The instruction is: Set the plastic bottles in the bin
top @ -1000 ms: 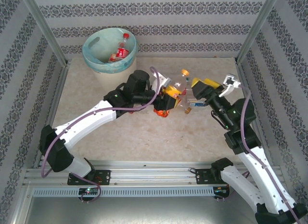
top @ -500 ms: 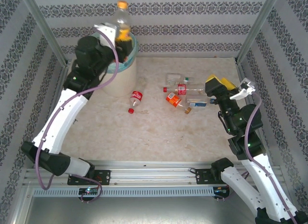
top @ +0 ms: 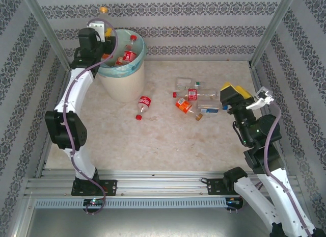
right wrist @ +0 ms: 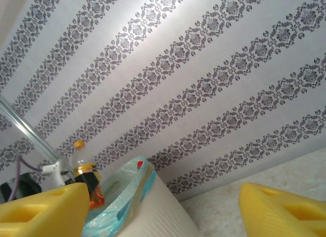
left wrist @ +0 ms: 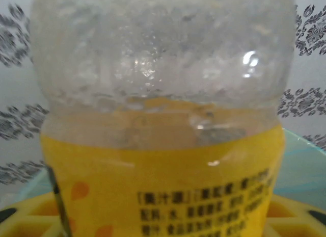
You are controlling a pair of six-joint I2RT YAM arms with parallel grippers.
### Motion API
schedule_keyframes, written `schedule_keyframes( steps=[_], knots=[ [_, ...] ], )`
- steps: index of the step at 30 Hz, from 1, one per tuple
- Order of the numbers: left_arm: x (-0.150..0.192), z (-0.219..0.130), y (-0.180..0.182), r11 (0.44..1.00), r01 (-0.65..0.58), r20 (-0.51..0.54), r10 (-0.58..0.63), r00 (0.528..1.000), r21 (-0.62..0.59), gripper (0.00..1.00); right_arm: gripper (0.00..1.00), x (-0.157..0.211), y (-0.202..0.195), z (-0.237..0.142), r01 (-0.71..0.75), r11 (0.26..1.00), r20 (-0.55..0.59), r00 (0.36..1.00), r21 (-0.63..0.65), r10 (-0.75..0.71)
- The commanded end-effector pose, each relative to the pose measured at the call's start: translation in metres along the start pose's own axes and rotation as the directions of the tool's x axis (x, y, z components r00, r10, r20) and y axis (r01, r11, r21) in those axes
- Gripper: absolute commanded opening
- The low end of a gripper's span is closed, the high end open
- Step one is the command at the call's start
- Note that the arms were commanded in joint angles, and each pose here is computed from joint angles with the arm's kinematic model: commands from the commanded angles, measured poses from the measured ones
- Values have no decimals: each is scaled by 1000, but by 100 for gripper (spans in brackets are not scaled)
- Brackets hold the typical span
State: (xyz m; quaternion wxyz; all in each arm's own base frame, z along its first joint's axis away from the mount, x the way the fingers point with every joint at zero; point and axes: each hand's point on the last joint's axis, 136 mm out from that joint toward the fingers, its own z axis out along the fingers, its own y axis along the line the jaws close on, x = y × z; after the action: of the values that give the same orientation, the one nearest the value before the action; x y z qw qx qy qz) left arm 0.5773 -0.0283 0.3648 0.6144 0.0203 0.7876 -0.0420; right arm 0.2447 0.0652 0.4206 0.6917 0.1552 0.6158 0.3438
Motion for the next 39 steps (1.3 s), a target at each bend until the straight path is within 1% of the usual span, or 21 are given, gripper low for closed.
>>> schedule_keyframes(
  steps=[1,4,10,16,23,29,32,36,39],
  knots=[
    [-49,-19,-5,1000,12,139,-14,990,21,68,78,1,-1,-6,-3,1000,-7,1000,7,3],
    [-51,-22,-2,1000,19,142,-20,990,5,73,78,1,-5,-9,-1,1000,-2,1000,22,1],
    [-57,-31,-2,1000,16,150,-15,989,-3,73,78,0,-3,-14,-5,1000,1,1000,8,5],
    [-53,-32,-2,1000,4,147,-4,989,-1,73,78,6,-14,-16,6,999,-2,1000,43,-6],
    [-54,-31,-5,1000,-15,138,13,990,12,73,78,9,-13,-8,18,999,-14,1000,44,-18],
    [-64,-34,-6,999,-35,132,34,991,11,73,77,15,-17,3,23,998,-31,999,63,-21],
    [-64,-29,-8,999,-22,91,19,996,24,72,77,17,-15,7,26,998,-44,999,55,-24],
    [-47,-19,-14,998,21,-6,-21,1000,66,69,77,21,-17,10,24,998,-52,998,59,-21],
    [-37,-16,-20,994,45,-39,-41,998,101,68,76,27,-23,13,28,996,-71,997,83,-22]
  ],
)
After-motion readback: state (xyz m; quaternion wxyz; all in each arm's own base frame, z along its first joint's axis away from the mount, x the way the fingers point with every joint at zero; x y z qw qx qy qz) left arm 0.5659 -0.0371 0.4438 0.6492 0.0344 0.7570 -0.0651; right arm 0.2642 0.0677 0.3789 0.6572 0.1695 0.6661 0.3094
